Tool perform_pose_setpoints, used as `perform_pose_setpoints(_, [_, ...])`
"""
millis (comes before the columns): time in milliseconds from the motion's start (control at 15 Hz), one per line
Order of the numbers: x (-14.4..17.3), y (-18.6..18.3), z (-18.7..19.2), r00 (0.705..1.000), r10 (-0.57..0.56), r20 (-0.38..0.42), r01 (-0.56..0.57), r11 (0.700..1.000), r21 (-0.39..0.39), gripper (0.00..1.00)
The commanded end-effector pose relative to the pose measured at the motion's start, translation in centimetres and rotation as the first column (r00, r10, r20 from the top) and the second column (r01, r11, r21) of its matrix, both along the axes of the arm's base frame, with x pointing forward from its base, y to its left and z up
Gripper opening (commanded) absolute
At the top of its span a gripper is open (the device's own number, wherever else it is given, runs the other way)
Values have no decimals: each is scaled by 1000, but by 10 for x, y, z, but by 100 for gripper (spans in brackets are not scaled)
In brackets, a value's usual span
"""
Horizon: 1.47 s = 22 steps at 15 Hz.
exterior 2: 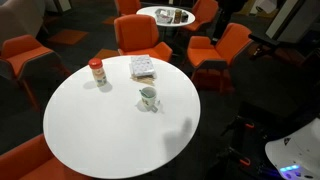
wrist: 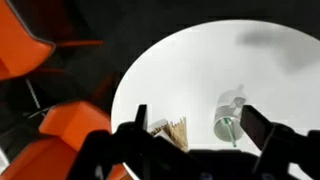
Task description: Move the mug forwards
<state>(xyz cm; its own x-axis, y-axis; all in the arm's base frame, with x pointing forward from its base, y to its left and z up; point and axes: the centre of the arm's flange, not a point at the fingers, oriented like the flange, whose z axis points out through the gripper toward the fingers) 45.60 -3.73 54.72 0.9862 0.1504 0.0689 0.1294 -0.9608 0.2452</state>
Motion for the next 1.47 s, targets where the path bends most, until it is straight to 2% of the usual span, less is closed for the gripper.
perform_pose_setpoints(0, [0,0,1,1000,0,1,0,1000,0,100])
perform_pose_setpoints(267, [0,0,1,1000,0,2,0,1000,0,100])
perform_pose_setpoints(400, [8,-4,-4,1000,-17,26,15,997,75,100])
perform_pose_setpoints(467, [14,-5,-9,997,-52,51,43,987,157,100])
perform_pose_setpoints(600, [31,-12,-26,989,-126,76,103,962,254,100])
perform_pose_setpoints(733, [50,-24,-50,980,-178,86,147,948,282,100])
perform_pose_setpoints(1133, [99,-31,-149,979,-203,-3,197,943,270,100])
perform_pose_setpoints(1400, [126,-31,-205,974,-224,-34,225,936,272,100])
